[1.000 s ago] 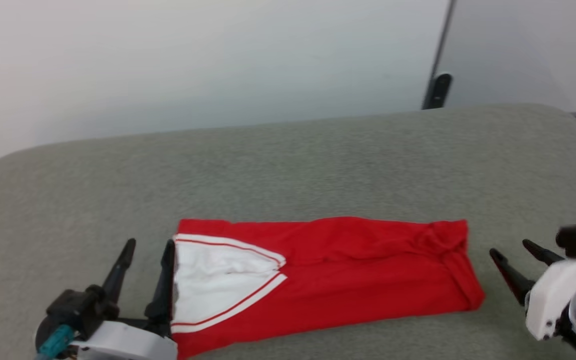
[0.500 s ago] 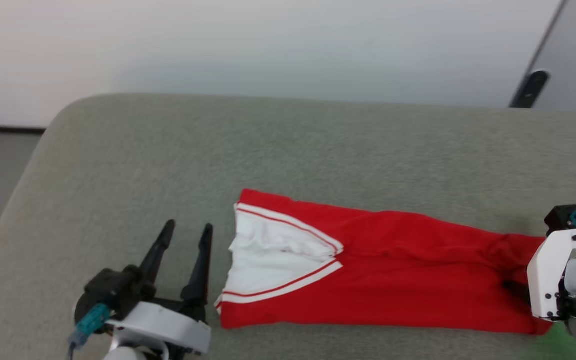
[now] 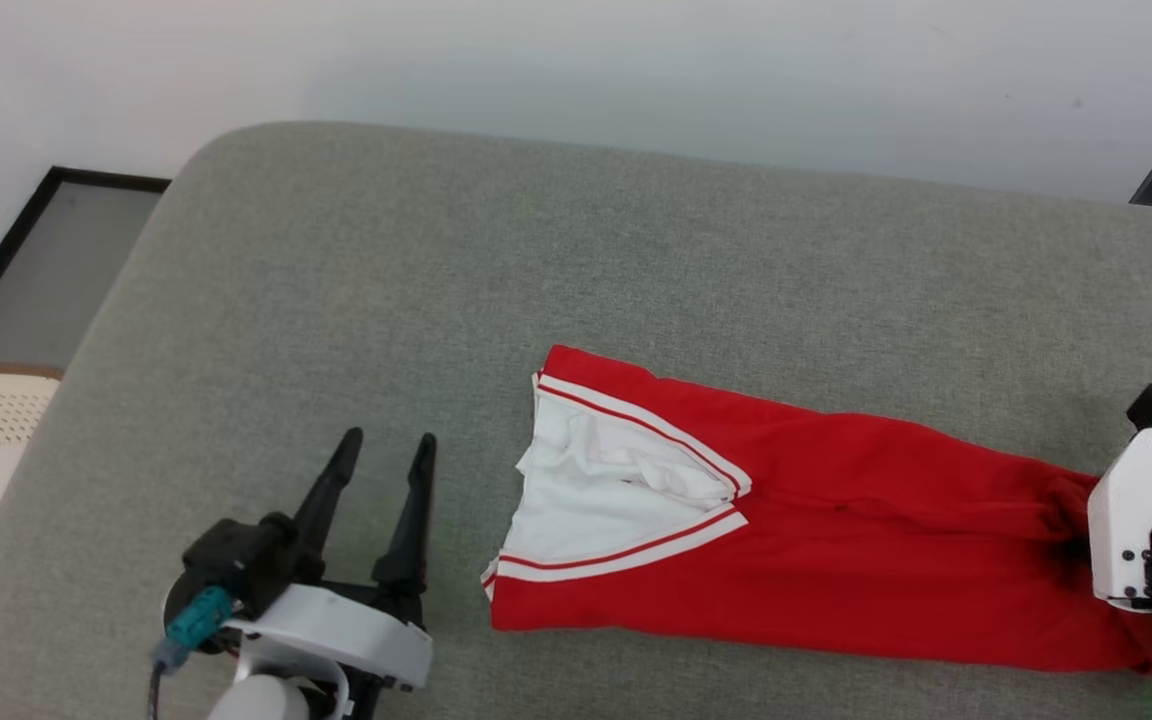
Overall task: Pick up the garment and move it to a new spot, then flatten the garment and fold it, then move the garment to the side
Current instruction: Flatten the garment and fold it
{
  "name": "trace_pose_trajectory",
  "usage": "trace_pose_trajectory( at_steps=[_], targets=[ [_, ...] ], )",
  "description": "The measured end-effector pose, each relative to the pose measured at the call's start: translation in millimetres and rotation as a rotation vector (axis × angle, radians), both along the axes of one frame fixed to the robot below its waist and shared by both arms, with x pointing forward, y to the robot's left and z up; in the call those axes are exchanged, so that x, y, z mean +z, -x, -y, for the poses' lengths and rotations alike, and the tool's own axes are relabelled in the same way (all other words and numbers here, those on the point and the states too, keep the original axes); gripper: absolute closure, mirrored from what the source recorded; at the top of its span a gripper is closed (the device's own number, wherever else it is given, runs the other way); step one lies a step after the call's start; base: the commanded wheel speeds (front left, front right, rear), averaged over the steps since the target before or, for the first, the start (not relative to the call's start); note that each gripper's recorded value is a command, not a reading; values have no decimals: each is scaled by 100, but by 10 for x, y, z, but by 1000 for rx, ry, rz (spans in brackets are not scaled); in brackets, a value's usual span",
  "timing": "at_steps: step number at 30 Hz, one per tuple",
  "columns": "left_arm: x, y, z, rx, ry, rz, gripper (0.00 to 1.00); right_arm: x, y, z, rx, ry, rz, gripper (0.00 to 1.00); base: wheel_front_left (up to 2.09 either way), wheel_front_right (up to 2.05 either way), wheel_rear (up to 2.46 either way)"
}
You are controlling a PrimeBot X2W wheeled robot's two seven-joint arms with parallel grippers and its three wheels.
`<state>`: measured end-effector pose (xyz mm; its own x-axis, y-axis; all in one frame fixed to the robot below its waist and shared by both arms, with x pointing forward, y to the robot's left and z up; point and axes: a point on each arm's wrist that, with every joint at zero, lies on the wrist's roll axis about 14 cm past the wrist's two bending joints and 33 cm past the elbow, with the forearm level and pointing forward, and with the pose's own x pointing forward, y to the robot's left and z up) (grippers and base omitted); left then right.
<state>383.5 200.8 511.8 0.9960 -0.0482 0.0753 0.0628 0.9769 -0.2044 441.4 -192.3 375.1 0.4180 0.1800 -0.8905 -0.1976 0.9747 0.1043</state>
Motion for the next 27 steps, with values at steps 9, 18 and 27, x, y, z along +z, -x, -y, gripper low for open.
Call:
trace_pose_trajectory(
  at_steps=[9,18,27],
  targets=[
    [56,-21,-3,-6,5,18,0,262,-92,643,-104,87,93,100,0,0,0],
    [54,-47,72,-27,27,17,0,631,-235,636,-174,-17,179,100,0,0,0],
    [118,43,110,-37,41,30,0,1160,-230,-210,-20,-228,260,100,0,0,0]
  ],
)
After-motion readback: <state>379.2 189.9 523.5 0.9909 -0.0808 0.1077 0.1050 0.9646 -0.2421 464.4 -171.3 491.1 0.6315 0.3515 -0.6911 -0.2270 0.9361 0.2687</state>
